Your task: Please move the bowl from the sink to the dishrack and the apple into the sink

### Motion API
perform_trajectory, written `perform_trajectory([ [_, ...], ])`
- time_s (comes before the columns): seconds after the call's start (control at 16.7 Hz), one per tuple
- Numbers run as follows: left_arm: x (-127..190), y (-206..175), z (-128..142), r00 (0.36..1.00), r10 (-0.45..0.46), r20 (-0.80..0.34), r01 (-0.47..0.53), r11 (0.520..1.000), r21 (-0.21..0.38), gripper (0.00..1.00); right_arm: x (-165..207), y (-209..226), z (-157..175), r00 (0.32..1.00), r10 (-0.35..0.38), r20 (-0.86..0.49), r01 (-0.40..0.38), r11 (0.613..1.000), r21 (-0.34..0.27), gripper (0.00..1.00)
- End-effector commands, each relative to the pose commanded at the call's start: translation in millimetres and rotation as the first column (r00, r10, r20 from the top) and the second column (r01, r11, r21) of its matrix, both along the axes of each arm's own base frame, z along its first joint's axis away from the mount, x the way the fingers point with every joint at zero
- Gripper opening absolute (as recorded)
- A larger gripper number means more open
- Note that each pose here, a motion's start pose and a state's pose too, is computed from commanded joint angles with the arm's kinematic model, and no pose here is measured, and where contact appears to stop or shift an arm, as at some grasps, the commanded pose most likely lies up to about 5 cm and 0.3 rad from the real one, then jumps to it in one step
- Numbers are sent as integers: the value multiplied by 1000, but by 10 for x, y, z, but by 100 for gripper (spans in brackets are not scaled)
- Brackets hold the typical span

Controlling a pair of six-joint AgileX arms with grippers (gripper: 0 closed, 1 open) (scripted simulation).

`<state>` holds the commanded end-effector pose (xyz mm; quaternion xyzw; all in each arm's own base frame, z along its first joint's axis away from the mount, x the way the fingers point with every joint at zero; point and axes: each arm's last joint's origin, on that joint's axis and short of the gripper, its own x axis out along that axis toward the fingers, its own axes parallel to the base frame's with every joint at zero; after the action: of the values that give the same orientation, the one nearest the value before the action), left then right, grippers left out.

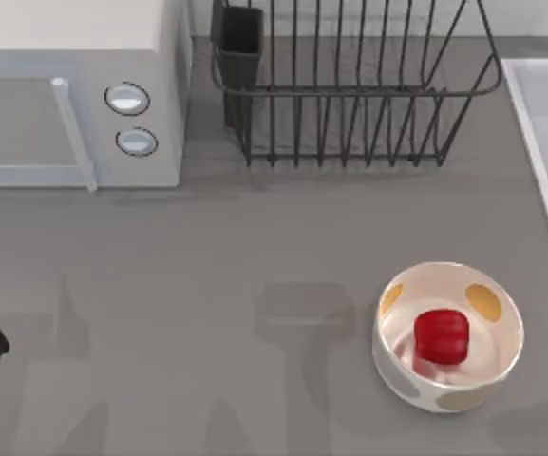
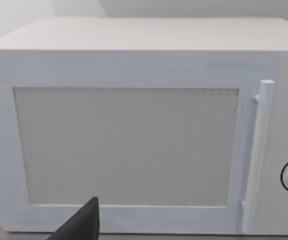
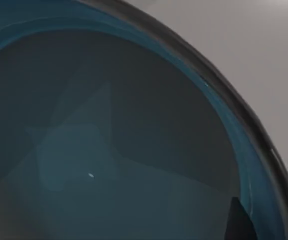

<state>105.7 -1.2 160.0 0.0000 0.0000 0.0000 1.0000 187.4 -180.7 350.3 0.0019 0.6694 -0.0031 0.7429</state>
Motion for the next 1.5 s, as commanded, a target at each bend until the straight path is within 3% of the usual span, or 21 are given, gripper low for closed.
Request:
perform_trajectory([
  [0.36,0,0,0,1000,0,0,0,1000,0,100,-5,12,9,1000,2,1,-2,1000,-1,0],
  [0.48,0,0,0,1000,0,0,0,1000,0,100,75,39,17,1000,9,12,-9,999,-34,0],
  [0.72,0,0,0,1000,0,0,0,1000,0,100,551,285,60,993,75,91,-55,978,-202,0],
  [0.96,0,0,0,1000,0,0,0,1000,0,100,1242,1032,106,939,223,262,-109,915,-389,0],
  [1.14,0,0,0,1000,0,0,0,1000,0,100,1614,1924,144,825,339,453,-103,877,-468,0],
  [1.26,0,0,0,1000,0,0,0,1000,0,100,1697,2567,189,708,378,597,-74,880,-470,0],
  [1.38,0,0,0,1000,0,0,0,1000,0,100,1653,3149,265,569,367,736,-35,905,-424,0],
  [1.5,0,0,0,1000,0,0,0,1000,0,100,1522,3619,367,426,306,852,-1,941,-338,0],
])
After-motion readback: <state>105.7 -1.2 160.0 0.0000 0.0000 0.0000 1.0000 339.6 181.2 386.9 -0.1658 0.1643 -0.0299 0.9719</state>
